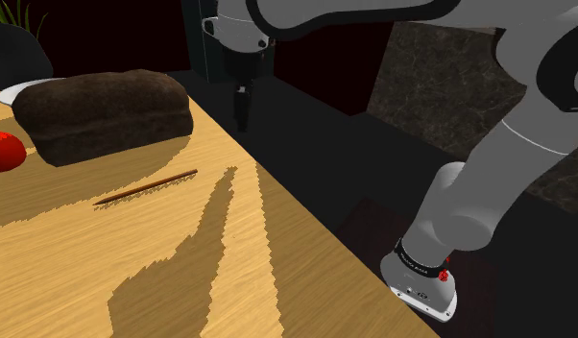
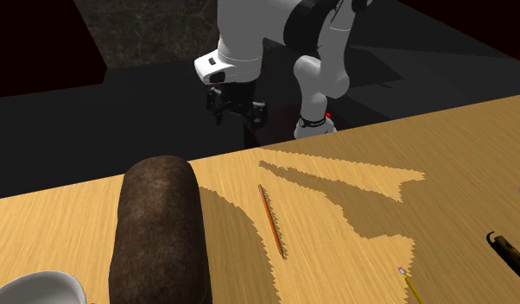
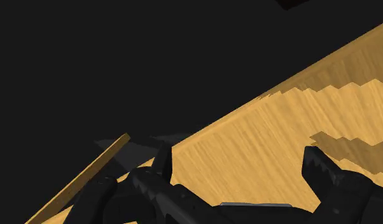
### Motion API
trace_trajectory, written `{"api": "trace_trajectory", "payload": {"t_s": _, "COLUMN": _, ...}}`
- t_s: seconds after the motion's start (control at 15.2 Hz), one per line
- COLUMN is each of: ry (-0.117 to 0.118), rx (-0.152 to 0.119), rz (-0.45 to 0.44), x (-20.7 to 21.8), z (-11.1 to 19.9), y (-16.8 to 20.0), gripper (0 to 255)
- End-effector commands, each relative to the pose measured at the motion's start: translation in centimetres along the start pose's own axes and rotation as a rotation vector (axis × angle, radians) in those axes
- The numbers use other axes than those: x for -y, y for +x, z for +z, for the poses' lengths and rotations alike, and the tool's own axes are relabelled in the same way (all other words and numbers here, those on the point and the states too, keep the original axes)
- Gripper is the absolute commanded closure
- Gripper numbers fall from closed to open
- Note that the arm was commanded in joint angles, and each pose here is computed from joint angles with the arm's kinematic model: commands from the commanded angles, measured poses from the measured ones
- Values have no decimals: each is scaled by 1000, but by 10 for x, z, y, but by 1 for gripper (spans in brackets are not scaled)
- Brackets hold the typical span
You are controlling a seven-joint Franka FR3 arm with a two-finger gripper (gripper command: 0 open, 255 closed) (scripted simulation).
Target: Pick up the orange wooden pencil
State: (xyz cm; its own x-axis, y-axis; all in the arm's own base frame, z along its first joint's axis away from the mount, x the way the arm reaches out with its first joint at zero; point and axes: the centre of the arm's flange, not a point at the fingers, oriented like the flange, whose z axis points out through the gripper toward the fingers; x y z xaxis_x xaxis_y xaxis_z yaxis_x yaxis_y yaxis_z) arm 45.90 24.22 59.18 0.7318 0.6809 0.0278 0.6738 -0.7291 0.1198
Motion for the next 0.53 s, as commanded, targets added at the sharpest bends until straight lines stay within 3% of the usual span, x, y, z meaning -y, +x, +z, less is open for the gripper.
{"api": "trace_trajectory", "payload": {"t_s": 0.0, "ry": -14, "rx": -8, "rz": -77, "x": 14, "z": -1, "y": 20, "gripper": 0}}
{"api": "trace_trajectory", "payload": {"t_s": 0.46, "ry": -60, "rx": -34, "rz": -339, "x": 78, "z": 5, "y": 86, "gripper": 0}}
